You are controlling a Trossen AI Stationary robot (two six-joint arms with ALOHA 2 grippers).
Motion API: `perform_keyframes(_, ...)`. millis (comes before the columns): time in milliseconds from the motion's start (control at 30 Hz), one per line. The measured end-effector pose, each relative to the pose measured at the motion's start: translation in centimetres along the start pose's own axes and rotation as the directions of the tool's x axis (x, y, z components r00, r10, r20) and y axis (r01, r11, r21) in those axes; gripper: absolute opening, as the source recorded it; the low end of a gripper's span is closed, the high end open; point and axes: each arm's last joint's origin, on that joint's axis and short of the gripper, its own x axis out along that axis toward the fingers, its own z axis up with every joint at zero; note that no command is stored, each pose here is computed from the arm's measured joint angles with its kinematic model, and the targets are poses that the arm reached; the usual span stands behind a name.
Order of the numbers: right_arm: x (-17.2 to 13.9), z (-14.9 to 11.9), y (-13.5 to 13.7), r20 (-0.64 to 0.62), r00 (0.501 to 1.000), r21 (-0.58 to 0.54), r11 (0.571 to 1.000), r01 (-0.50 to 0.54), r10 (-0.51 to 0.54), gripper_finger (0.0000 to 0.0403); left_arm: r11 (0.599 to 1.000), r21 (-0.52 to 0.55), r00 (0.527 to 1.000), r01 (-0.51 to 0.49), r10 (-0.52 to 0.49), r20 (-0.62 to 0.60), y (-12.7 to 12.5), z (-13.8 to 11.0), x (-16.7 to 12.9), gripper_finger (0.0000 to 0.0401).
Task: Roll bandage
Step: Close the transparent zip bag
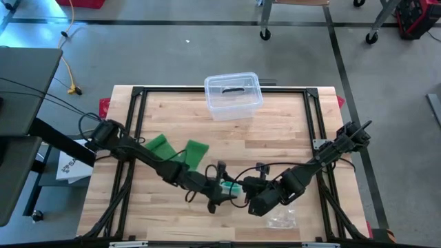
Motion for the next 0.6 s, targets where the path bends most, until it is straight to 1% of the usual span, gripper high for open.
perform_keyframes(133, 0.0, 0.1, 0.1, 0.011, 1.000, 0.005, 1.000, -0.010, 0.010, 0.0008, 1.000, -0.010, 0.997, 0.012, -0.013, -0.076, -0.3, -0.2, 0.8, 0.0247)
perform_keyframes(233, -0.1, 0.2, 0.3, 0.024, 0.999, 0.000, 1.000, -0.022, 0.022, 0.0008, 1.000, -0.022, 0.991, 0.012, -0.014, -0.137, -0.4, -0.5, 0.8, 0.0237)
perform_keyframes(400, -0.3, -0.1, 0.8, 0.044, 0.999, -0.025, 0.999, -0.023, 0.024, 0.0008, 0.997, -0.041, 0.979, -0.063, 0.054, -0.196, -0.2, -0.9, 0.8, 0.0197)
perform_keyframes(500, -0.5, -0.3, 1.1, 0.067, 0.998, -0.037, 0.999, -0.002, 0.005, 0.0008, 0.995, -0.071, 0.980, -0.070, 0.056, -0.193, -0.2, -0.9, 0.8, 0.0172)
perform_keyframes(600, -0.8, -0.6, 1.4, 0.092, 0.996, -0.049, 0.999, 0.018, -0.013, 0.0008, 0.993, -0.103, 0.982, -0.049, 0.029, -0.186, -0.3, -0.9, 0.8, 0.0145)
